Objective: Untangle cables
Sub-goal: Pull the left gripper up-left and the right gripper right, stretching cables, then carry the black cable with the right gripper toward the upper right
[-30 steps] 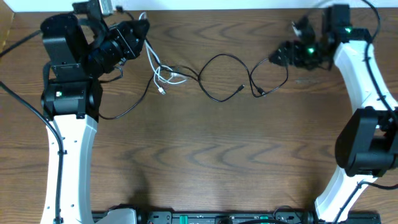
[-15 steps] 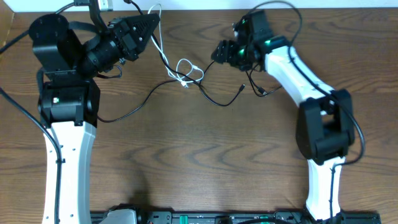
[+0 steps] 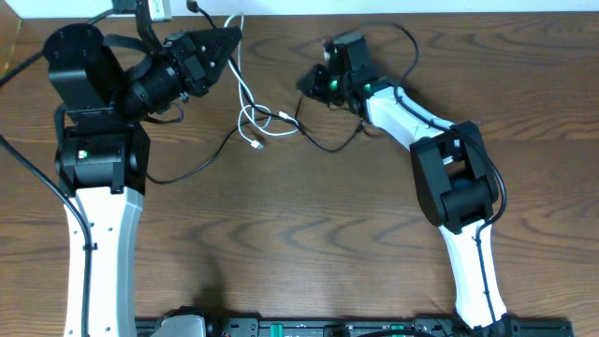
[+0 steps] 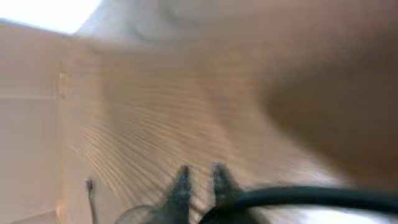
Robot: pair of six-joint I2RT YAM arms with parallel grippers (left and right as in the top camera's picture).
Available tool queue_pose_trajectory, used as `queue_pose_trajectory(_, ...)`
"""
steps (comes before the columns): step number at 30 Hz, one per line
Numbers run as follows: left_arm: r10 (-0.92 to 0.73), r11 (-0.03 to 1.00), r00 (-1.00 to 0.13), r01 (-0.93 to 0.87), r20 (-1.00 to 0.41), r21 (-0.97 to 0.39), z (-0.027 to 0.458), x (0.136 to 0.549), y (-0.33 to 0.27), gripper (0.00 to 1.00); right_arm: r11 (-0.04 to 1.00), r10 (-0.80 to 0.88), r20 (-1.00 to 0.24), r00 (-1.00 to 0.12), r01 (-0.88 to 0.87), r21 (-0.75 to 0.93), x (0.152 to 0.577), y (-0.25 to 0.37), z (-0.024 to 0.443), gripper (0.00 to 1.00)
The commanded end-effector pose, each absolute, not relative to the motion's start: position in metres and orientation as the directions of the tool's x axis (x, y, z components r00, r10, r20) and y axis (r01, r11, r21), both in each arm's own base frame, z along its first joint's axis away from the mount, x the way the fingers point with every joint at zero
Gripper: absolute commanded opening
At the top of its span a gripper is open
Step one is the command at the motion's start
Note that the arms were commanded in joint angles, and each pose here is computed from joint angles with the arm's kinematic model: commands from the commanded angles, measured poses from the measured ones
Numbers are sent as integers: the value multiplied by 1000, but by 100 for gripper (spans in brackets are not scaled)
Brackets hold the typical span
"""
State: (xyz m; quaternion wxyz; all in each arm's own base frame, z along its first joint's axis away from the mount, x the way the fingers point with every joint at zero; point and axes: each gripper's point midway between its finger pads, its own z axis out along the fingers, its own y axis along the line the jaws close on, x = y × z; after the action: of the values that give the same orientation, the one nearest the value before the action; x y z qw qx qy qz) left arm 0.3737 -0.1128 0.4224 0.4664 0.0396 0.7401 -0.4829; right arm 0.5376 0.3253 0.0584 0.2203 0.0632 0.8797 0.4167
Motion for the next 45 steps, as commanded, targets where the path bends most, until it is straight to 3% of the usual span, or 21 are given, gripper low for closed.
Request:
queue_pose_trajectory(1,-384,516,-584,507,-715,-691,424,365,-116,7,532,387,-325,-863,-79,843,560,320,103,1)
queue_pose_trajectory(5,-338,552,-614,484,-713,-679,404,361,-115,7,475,467,-320,-824,-71,877,579,288,142,1)
queue_pose_trajectory(10,-345,732,-678,239,-650,-638,345,366,-86,8,458,522,-346,-780,-86,885,586,237,202,1)
queue_pose_trajectory(16,-343,887,-709,-30,-615,-461,295,359,-38,7,570,520,-442,-731,-89,817,569,183,249,1)
queue_pose_trajectory(21,-330,932,-729,-148,-600,-332,273,353,-12,8,706,510,-478,-715,31,707,553,132,238,1)
queue_pose_trajectory(26,-329,936,-745,-338,-580,-97,249,340,36,7,778,518,-438,-735,190,599,537,62,204,1)
queue_pose_trajectory(36,-323,910,-745,-414,-584,25,241,339,60,7,886,436,-405,-803,304,350,499,-1,163,1)
queue_pose_trajectory(40,-319,893,-742,-444,-589,76,240,338,70,7,901,433,-397,-809,383,204,483,-26,152,1)
queue_pose_trajectory(45,-319,887,-750,-452,-579,96,235,340,73,7,917,399,-391,-830,375,139,475,-33,148,1)
